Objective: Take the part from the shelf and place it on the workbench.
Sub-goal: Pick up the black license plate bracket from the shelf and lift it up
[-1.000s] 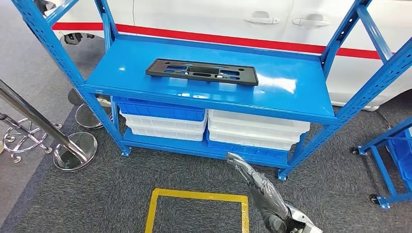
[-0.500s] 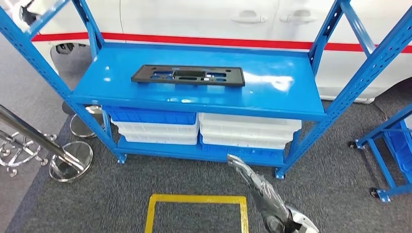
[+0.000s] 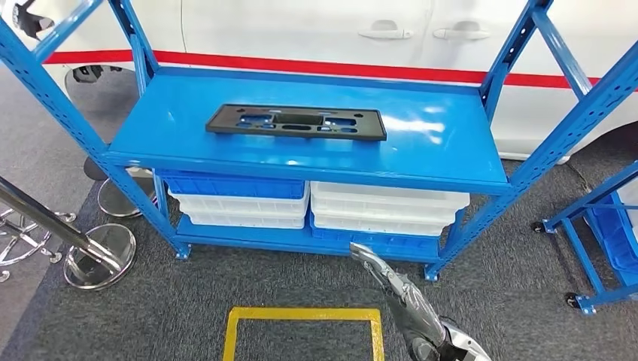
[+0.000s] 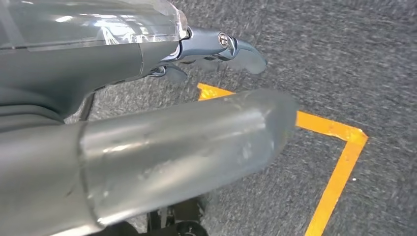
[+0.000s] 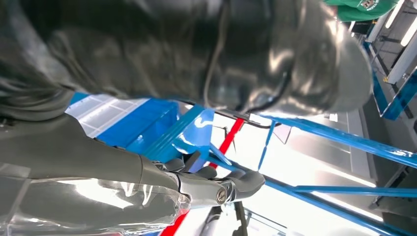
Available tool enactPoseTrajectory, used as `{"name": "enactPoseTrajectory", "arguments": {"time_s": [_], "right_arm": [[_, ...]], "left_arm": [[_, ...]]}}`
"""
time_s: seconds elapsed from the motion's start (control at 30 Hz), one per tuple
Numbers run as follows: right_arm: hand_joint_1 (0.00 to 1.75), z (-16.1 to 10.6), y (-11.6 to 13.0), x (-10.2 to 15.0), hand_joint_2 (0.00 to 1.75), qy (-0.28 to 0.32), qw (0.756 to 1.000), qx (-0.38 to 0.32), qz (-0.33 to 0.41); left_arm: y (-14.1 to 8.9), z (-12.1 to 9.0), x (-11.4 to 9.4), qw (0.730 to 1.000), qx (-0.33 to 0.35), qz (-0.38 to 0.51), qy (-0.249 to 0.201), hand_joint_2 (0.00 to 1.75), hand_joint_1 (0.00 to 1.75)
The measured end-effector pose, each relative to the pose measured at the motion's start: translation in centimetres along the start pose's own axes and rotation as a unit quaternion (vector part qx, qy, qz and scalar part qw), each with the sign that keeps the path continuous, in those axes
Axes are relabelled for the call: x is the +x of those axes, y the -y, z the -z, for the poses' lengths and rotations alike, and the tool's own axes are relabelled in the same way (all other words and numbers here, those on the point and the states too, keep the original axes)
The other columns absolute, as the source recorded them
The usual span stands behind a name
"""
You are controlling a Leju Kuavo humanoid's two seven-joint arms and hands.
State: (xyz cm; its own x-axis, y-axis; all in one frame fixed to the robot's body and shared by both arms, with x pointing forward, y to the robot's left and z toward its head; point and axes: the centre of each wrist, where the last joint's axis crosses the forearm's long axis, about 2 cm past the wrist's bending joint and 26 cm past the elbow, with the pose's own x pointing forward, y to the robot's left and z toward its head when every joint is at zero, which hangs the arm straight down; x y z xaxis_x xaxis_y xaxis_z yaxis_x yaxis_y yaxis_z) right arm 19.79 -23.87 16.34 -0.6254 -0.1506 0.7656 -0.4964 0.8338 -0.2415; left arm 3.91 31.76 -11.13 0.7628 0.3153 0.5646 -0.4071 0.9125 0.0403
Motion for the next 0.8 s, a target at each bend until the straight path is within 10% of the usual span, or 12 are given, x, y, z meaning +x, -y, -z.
{"name": "enactPoseTrajectory", "arguments": {"time_s": [0.8], "right_arm": [[0.0, 0.06, -0.06, 0.46, 0.0, 0.011, 1.0, 0.0, -0.003]], "left_arm": [[-0.19, -0.03, -0.08, 1.0, 0.0, 0.005, 0.002, 0.0, 0.0]]}}
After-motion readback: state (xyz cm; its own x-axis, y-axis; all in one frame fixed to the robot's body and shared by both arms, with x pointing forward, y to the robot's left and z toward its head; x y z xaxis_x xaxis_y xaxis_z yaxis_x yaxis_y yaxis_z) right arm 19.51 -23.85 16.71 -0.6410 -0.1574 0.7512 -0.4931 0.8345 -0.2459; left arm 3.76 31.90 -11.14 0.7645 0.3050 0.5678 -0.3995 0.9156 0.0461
